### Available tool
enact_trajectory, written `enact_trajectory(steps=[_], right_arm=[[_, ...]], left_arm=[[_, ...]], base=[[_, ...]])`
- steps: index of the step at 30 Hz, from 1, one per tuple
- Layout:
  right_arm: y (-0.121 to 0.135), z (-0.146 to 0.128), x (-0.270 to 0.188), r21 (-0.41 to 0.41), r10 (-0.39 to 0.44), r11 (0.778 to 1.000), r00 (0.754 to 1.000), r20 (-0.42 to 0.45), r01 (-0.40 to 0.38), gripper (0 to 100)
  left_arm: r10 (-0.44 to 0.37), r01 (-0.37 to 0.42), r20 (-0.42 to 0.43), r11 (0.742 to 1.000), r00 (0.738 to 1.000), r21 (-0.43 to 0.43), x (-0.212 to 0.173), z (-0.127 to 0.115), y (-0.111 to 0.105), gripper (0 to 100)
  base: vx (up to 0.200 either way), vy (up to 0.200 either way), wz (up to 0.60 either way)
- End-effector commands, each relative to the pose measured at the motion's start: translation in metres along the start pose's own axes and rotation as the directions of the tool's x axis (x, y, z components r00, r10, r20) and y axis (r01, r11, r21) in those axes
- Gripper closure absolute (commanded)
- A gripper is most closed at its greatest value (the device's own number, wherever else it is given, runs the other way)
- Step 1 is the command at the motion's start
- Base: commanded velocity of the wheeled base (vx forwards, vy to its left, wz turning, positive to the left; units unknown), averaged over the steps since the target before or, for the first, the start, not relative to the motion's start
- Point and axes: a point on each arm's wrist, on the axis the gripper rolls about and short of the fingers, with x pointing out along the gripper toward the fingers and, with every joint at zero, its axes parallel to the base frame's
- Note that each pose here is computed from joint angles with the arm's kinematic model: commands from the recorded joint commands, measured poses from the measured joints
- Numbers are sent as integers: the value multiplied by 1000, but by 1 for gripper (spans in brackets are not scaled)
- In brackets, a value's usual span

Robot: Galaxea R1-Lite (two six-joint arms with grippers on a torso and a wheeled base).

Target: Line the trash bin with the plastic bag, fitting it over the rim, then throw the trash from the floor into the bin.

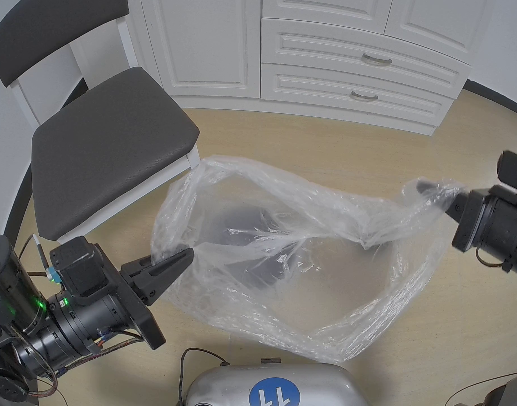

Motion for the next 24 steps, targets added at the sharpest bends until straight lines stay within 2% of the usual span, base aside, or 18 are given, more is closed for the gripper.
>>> enact_trajectory(steps=[1, 6, 12, 13, 14, 16, 17, 19, 24], right_arm=[[18, 8, 31, -41, 26, 999, 996, -88, -29, 100], [19, -5, 32, -13, 61, 998, 988, -144, -64, 100], [12, -8, 36, -7, 24, 1000, 987, -159, -25, 100], [6, -9, 40, -13, -5, 1000, 987, -161, 3, 100], [4, -10, 42, -17, -18, 1000, 986, -167, 15, 100], [3, -11, 43, -18, -20, 1000, 985, -170, 17, 100], [-1, -13, 51, -32, -45, 999, 983, -180, 40, 100], [-3, -16, 54, -52, -55, 998, 981, -187, 46, 100], [-5, -24, 54, -80, -65, 996, 975, -213, 49, 100]], left_arm=[[7, -7, -38, 1000, 999, 0, 7, -7, 1, 100], [36, -36, -48, 999, 998, -2, 7, -9, 7, 100], [101, -102, -111, 995, 989, -2, 26, -21, 22, 100], [138, -139, -128, 990, 982, 1, 29, -25, 31, 100], [168, -169, -130, 986, 977, 6, 30, -25, 38, 100], [176, -176, -130, 984, 976, 6, 30, -25, 40, 100], [229, -230, -134, 973, 964, 7, 33, -26, 53, 100], [259, -260, -133, 966, 957, 9, 32, -26, 60, 100], [278, -279, -120, 960, 953, 12, 28, -23, 64, 100]], base=[[0, 0, 0], [0, 0, 0], [0, 0, 0], [0, 0, 0], [0, 0, 0], [0, 0, 0], [0, 0, 0], [0, 0, 0], [0, 0, 0]])
